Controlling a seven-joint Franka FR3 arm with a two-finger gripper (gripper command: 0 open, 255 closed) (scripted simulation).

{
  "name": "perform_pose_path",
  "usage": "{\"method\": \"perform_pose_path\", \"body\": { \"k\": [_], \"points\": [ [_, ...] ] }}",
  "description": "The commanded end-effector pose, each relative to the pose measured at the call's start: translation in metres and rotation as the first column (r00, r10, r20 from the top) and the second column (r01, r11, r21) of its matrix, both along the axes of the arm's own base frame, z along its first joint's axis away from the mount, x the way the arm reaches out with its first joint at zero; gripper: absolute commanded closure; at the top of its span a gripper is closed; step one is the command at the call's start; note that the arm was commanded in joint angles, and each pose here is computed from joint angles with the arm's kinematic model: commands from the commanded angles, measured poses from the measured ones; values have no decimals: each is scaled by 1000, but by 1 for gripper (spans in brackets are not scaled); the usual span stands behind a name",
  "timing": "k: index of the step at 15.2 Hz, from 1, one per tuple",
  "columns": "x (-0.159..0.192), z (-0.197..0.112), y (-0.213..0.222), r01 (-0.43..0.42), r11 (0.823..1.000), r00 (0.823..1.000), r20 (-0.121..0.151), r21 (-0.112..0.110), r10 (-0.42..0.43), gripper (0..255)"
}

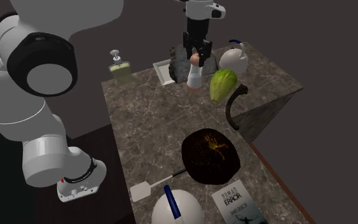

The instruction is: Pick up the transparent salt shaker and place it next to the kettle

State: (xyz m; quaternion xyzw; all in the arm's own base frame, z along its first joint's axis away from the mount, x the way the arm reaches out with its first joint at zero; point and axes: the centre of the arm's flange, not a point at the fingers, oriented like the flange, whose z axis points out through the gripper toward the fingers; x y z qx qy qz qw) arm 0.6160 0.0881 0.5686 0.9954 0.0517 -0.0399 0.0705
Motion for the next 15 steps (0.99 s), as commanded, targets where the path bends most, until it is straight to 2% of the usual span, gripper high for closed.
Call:
{"method": "perform_pose_path", "body": {
  "k": [1, 15],
  "points": [
    [0, 11, 0, 0, 1000, 1000, 0, 0, 0, 255],
    [0, 85, 0, 0, 1000, 1000, 0, 0, 0, 255]
  ]
}}
